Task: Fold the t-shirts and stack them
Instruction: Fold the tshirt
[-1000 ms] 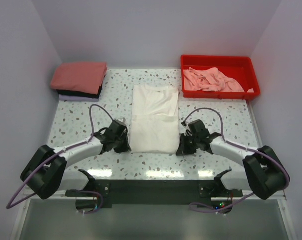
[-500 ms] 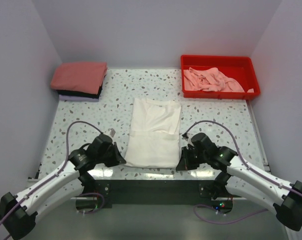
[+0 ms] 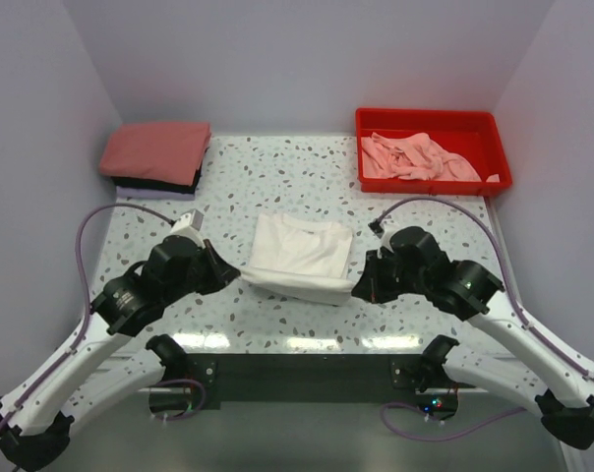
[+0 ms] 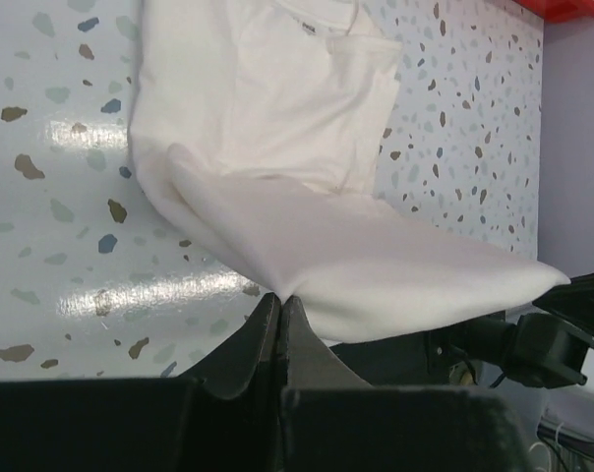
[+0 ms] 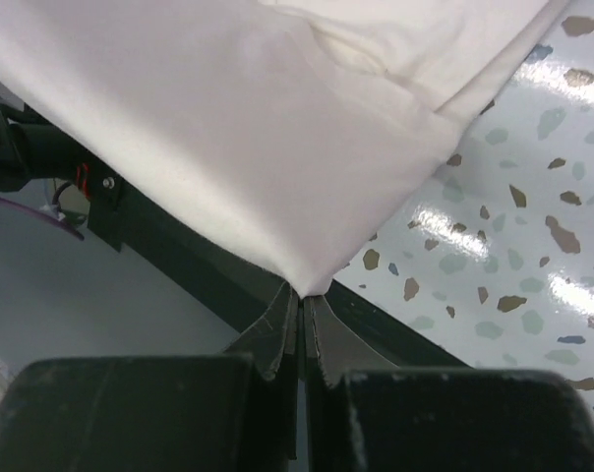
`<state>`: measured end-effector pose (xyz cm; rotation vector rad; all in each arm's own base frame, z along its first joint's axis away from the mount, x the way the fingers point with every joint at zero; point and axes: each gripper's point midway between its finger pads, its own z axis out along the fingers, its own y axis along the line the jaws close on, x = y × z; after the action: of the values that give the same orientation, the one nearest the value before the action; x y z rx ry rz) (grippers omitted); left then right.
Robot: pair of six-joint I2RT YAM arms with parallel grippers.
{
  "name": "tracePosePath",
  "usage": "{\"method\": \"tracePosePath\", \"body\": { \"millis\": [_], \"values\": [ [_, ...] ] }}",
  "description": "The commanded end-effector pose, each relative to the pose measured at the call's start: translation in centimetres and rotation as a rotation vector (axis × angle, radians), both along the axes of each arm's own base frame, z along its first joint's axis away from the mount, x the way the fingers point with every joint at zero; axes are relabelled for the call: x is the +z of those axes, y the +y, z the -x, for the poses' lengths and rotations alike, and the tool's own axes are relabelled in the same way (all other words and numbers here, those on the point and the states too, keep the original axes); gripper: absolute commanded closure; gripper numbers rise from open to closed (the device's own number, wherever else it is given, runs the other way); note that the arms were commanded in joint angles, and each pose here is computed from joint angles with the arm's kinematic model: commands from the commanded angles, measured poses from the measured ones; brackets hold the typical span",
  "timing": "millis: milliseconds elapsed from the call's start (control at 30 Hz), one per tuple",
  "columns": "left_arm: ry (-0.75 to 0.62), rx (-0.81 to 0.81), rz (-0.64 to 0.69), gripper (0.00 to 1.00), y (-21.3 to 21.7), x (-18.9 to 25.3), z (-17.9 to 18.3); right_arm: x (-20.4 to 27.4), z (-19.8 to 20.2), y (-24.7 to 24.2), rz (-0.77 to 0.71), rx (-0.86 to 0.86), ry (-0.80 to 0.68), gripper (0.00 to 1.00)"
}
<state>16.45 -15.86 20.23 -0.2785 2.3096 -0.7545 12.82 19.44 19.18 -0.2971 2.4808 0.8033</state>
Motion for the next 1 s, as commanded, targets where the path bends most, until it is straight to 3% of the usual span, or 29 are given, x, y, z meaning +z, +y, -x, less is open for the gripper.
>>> {"method": "tracePosePath", "body": {
  "millis": [0, 167, 367, 500, 967],
  "values": [
    [-0.103, 0.077, -0.060, 1.00, 0.9, 2.3, -2.6, 0.9, -1.1, -1.6, 0.107, -0.015, -0.057, 1.00],
    [-0.155, 0.164, -0.113, 1.00, 1.3, 3.2, -5.4, 1.1, -3.0, -1.4, 0.131, -0.033, -0.053, 1.00],
    [-0.193, 0.230, -0.156, 1.00, 1.3, 3.8, -7.8, 0.9, -4.9, -0.6, 0.028, -0.025, 0.012, 1.00],
    [-0.192, 0.272, -0.200, 1.00, 1.4, 3.4, -9.3, 0.6, -6.6, -0.6, 0.033, -0.042, 0.014, 1.00],
    [-0.171, 0.253, -0.246, 1.00, 0.1, 0.7, -17.4, -0.9, -13.0, -0.6, -0.020, -0.119, 0.037, 1.00]
  ]
}}
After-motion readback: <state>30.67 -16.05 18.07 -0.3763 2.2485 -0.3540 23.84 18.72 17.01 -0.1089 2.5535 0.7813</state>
